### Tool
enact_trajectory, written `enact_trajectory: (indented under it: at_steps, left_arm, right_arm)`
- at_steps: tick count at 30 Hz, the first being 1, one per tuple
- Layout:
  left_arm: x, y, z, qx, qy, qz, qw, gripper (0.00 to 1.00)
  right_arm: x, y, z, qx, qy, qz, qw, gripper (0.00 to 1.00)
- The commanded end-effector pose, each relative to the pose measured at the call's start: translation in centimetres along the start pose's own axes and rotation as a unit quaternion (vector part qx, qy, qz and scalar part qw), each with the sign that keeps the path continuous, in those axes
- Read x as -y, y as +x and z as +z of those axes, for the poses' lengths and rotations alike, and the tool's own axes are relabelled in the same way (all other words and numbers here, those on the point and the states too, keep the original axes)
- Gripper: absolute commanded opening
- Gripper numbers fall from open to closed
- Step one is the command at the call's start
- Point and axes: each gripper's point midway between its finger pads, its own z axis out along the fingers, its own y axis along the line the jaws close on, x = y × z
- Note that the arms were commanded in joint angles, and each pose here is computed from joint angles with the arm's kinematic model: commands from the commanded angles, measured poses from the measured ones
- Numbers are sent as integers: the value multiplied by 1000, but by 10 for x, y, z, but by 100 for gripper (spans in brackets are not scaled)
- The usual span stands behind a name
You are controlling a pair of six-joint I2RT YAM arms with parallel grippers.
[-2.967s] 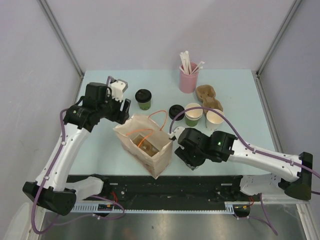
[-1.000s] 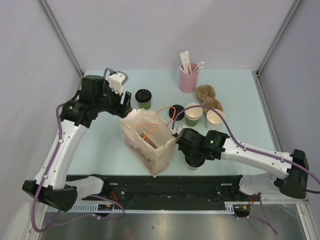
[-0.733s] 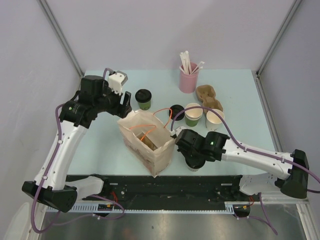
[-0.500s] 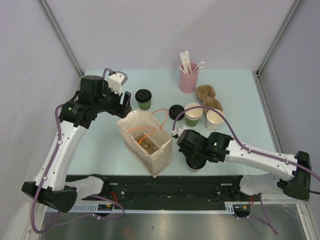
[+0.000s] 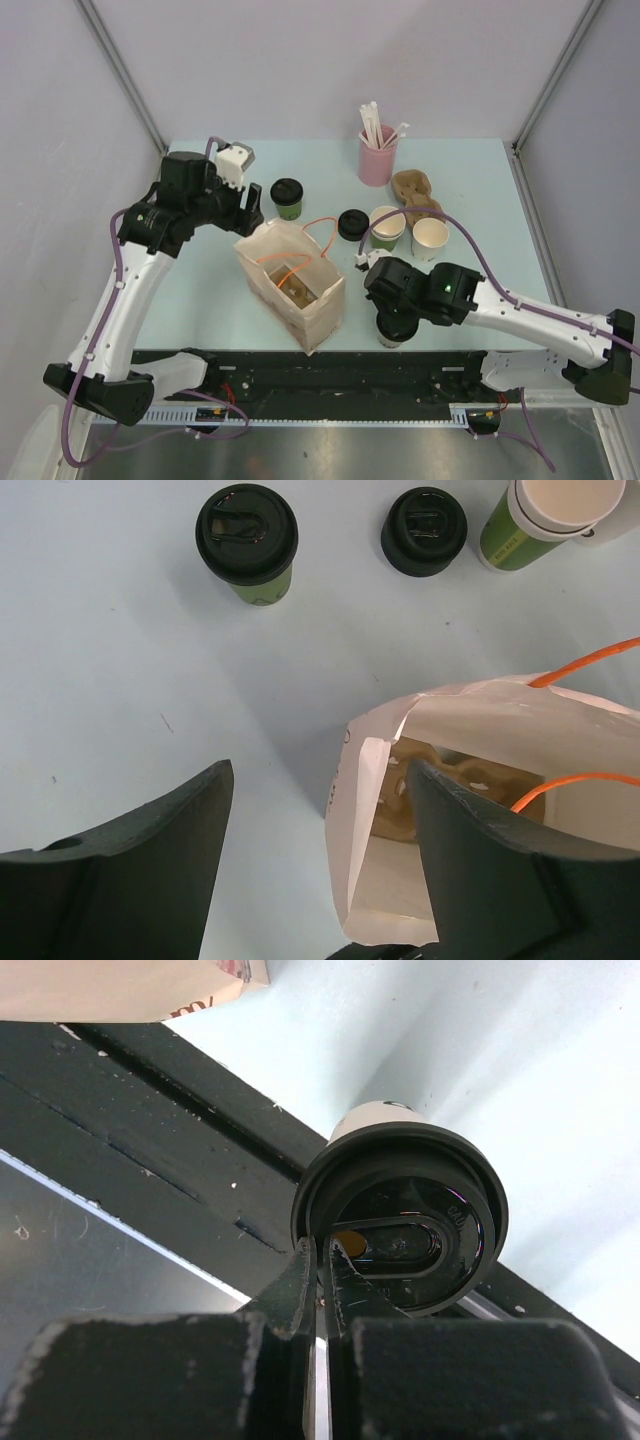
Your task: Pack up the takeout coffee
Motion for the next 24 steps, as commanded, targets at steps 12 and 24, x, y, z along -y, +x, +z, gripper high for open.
enact_trajectory:
  at_steps: [12,24]
  left_arm:
    - [19,-11,-24,27,46,12,998,68]
    - [98,17,-98,111,250,257,927,75]
  right_arm:
    - [21,-60,-106,57,39,90,994,0]
    - [48,-162,-156,160,43,139,976,0]
